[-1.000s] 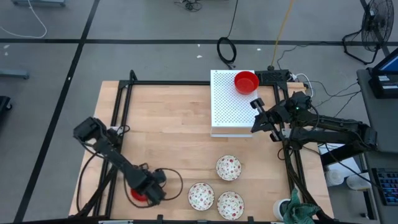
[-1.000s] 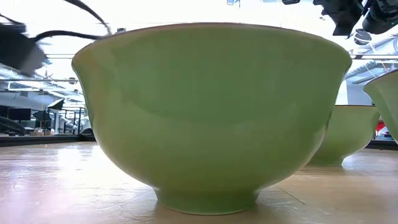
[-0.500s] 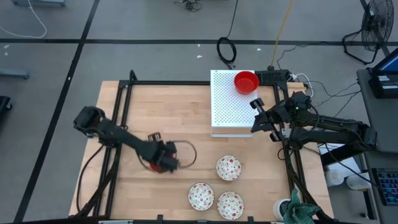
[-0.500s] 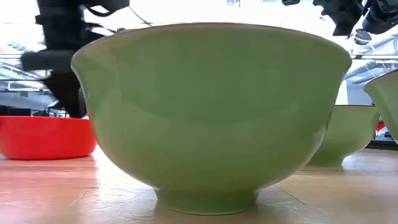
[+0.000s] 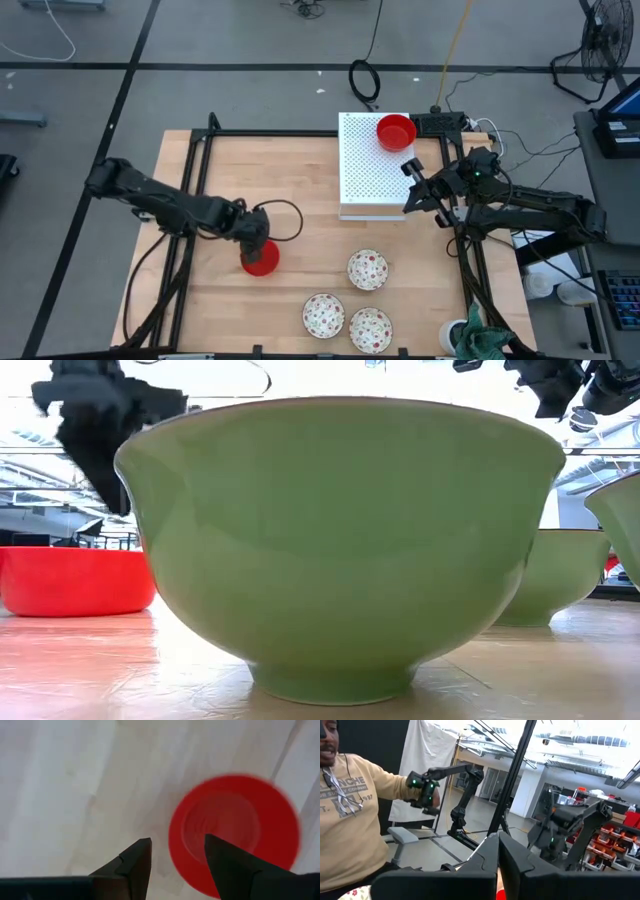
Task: Pick & Place Mini bowls
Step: Stack the red bowl on the red bowl on the shelf
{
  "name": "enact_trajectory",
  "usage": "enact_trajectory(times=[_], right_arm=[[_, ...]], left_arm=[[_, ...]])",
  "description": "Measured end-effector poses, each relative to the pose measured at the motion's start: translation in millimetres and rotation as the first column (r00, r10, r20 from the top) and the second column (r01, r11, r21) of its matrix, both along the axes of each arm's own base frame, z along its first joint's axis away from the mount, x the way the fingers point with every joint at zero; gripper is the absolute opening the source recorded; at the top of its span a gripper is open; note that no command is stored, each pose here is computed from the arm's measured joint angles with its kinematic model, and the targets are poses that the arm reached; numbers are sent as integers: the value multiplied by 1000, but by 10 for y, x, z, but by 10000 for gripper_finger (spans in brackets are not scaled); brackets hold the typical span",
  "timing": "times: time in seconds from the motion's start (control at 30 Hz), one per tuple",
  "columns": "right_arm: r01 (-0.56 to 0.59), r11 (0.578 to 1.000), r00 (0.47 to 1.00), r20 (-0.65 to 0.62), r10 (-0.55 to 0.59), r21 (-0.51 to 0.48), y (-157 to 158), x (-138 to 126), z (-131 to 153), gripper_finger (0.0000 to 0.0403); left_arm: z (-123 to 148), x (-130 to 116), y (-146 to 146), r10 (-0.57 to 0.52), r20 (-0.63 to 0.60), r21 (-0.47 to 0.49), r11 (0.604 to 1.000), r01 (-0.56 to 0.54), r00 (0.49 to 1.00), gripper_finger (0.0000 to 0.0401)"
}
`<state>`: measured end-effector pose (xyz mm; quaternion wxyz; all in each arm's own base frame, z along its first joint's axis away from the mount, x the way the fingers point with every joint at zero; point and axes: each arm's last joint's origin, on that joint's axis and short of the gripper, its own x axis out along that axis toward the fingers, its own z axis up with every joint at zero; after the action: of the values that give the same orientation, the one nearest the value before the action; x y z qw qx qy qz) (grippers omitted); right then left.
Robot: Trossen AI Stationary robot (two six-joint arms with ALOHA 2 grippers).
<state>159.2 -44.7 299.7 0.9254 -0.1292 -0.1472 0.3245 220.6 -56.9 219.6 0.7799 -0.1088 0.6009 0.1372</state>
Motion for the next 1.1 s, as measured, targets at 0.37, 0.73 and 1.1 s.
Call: enact_trajectory(times=[0.37, 0.73, 1.1], right_arm=[[3, 1000, 1000, 2, -3, 1, 0, 0, 1, 0], [3, 1000, 1000, -3, -3, 4, -1, 3, -3, 0], [3, 1000, 1000, -5, -3, 4, -1, 3, -4, 0]], left_arm=[[-419, -36, -5, -15, 51, -71, 997, 18, 999, 186], [-489, -65, 6, 5, 51, -67, 998, -1, 999, 186], [-489, -67, 9, 22, 51, -63, 998, -19, 998, 186]])
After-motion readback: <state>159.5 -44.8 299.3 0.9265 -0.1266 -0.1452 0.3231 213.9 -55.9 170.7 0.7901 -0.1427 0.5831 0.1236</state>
